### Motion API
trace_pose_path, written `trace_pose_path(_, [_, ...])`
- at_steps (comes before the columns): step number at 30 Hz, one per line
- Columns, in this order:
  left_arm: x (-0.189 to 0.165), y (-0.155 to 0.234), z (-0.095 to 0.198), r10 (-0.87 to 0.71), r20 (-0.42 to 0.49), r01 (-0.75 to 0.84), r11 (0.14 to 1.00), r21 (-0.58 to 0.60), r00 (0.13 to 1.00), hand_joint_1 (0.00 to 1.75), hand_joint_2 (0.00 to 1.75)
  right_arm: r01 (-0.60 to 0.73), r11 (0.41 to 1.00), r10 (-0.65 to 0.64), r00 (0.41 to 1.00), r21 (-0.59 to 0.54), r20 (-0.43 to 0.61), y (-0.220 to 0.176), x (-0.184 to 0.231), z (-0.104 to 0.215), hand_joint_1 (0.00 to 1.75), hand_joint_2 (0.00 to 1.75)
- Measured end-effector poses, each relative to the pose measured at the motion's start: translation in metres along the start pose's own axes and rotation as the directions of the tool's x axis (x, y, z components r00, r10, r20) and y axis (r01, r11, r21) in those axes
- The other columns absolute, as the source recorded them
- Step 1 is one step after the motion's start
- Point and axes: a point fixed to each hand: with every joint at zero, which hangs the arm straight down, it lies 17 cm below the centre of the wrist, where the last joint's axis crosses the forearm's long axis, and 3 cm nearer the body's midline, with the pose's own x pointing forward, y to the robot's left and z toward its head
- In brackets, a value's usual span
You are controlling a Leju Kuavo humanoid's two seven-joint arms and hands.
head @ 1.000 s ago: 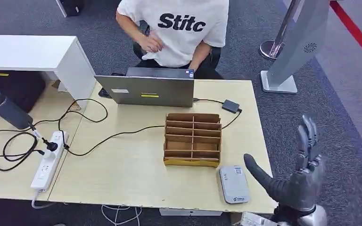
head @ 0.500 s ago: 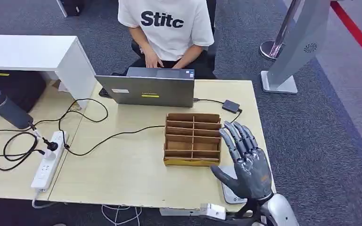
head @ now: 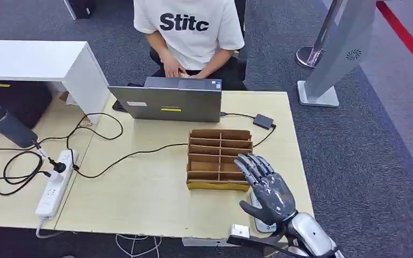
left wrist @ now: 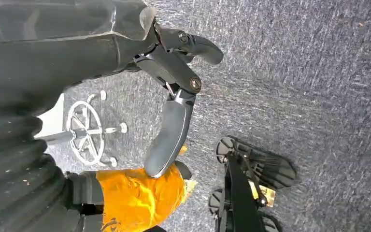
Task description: Pass the card to the sensor for recognition and then transmit it.
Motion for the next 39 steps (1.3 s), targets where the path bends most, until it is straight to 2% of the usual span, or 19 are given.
trace_pose_path(9, [-0.001,0.001,0.0,0.008,-0.001,-0.008,1.0,0.003,1.0,0.0,1.75,-0.017,0.999,0.016,1.0,0.048,0.002,0.014,-0.008,0.003,0.0,1.75])
trace_pose_path(19, [-0.001,0.0,0.0,-0.011,-0.002,0.011,1.0,-0.002,1.0,0.0,1.75,-0.027,0.993,0.035,0.997,0.114,-0.062,0.032,-0.028,0.002,0.0,1.75])
trace_pose_path(39, [-0.001,-0.002,0.0,-0.049,0.0,0.049,0.999,-0.012,0.999,0.0,1.75,-0.078,0.987,0.087,0.994,0.138,-0.063,0.053,-0.018,-0.022,0.0,1.75])
